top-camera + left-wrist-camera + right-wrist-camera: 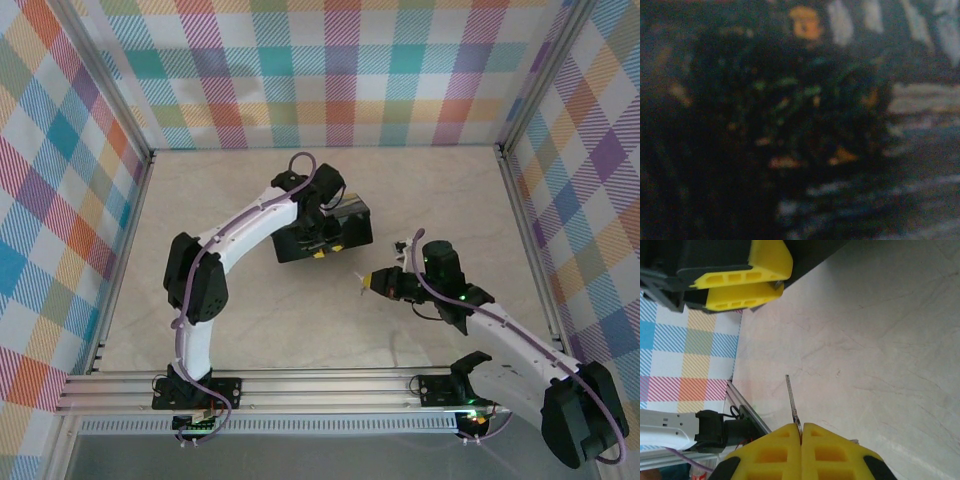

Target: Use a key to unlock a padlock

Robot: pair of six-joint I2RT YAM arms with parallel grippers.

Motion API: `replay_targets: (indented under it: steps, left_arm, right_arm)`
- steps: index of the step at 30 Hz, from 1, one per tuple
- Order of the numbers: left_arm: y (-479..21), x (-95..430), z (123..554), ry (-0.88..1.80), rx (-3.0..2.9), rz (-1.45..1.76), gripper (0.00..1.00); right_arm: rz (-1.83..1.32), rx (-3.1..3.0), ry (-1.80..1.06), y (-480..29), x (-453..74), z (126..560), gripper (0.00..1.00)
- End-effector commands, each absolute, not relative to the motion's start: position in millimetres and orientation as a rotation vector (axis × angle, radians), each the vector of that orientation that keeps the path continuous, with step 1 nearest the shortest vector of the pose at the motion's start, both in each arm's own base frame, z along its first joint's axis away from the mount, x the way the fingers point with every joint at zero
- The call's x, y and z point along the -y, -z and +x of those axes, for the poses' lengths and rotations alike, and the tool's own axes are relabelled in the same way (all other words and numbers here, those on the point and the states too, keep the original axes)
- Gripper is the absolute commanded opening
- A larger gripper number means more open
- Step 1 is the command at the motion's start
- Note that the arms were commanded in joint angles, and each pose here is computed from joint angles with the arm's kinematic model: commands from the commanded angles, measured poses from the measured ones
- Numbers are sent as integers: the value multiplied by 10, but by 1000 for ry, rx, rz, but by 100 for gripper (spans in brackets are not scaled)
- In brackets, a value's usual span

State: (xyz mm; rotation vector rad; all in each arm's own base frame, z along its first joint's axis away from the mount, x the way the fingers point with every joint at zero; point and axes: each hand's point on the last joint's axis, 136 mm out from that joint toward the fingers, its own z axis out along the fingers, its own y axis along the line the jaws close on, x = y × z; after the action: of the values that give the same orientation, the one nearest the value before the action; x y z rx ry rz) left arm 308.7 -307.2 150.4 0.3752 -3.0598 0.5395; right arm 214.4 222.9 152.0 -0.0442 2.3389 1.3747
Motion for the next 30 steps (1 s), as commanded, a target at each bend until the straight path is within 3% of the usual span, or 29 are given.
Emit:
replay_targets:
  steps: [1,17,30]
  left_arm:
    - [-2116,3168,3033,-809,2995,453,0]
    - [-2325,3186,2946,-975,2837,600,0]
    - [-2246,3130,2955,-1027,2796,667,0]
  right_arm:
    - [-67,-2195,-1383,-1736,-2282,2274,3]
    - [-342,-1971,-1482,-2019,-2555,2326,2]
    - [-361,-1911,-1552,-2115,-2713,2525,1]
